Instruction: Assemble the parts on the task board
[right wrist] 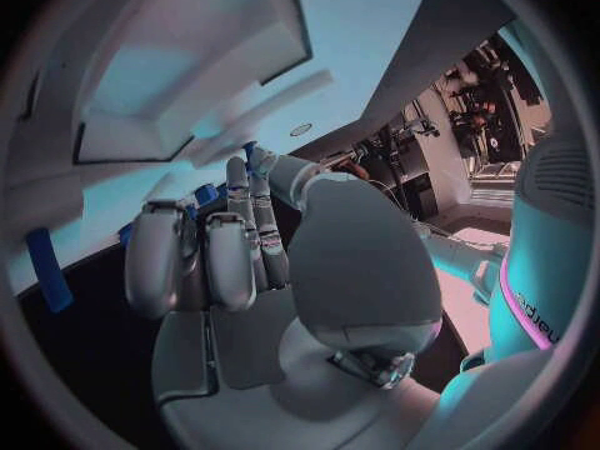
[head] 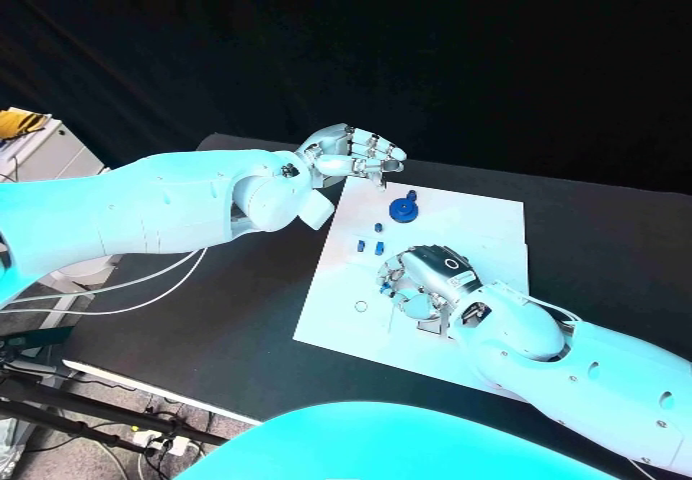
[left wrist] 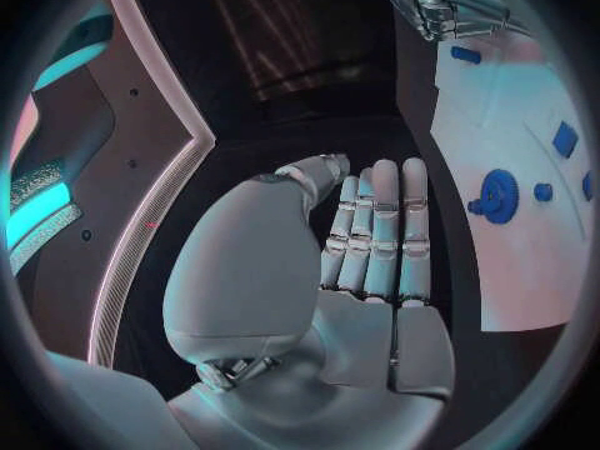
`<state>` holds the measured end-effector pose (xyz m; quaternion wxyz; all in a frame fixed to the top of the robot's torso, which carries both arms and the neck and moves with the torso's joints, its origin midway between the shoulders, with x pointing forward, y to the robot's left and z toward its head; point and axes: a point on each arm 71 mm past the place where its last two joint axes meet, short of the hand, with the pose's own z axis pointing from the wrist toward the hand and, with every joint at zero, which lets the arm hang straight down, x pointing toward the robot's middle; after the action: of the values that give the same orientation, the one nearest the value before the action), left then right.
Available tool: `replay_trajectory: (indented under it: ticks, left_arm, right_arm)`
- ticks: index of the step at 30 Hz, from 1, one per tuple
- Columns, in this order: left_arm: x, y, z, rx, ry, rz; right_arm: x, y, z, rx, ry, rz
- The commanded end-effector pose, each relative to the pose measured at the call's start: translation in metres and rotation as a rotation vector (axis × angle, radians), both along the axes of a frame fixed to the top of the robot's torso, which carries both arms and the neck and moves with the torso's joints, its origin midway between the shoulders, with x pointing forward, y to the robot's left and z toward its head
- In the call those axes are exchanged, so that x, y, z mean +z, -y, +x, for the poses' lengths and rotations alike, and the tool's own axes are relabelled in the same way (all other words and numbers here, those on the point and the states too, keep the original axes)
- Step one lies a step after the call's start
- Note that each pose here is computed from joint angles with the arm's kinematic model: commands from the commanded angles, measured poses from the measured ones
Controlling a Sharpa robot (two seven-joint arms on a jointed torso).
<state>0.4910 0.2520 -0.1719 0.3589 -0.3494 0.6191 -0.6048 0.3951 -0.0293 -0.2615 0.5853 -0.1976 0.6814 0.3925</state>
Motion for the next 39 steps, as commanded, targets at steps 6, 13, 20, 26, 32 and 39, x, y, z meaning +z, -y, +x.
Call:
replay_trajectory:
  ticks: [6, 13, 20, 26, 32, 39]
  left_arm:
    - [0.0011, 0.002, -0.0003, -0.01, 0.003, -0.01]
    - [0.001, 0.001, -0.0004, -0.01, 0.002, -0.009]
    - [0.0008, 0.001, -0.0003, -0.01, 0.0, -0.008]
    - [0.0005, -0.001, 0.0002, -0.008, -0.001, -0.006]
    - [-0.0001, -0.006, 0.0015, 0.002, -0.001, -0.001]
    - [-0.0005, -0.01, 0.0016, 0.012, -0.002, 0.004]
  right_arm:
    - [-0.011, -0.001, -0.002, 0.024, -0.049, -0.107]
    - [-0.01, 0.001, -0.001, 0.016, -0.04, -0.092]
    - [-0.007, 0.002, -0.001, 0.005, -0.018, -0.052]
    - [-0.001, 0.008, -0.003, -0.015, 0.006, 0.002]
    - [0.011, 0.019, -0.007, -0.031, 0.006, 0.051]
    - [0.038, 0.049, 0.0, -0.096, -0.007, 0.071]
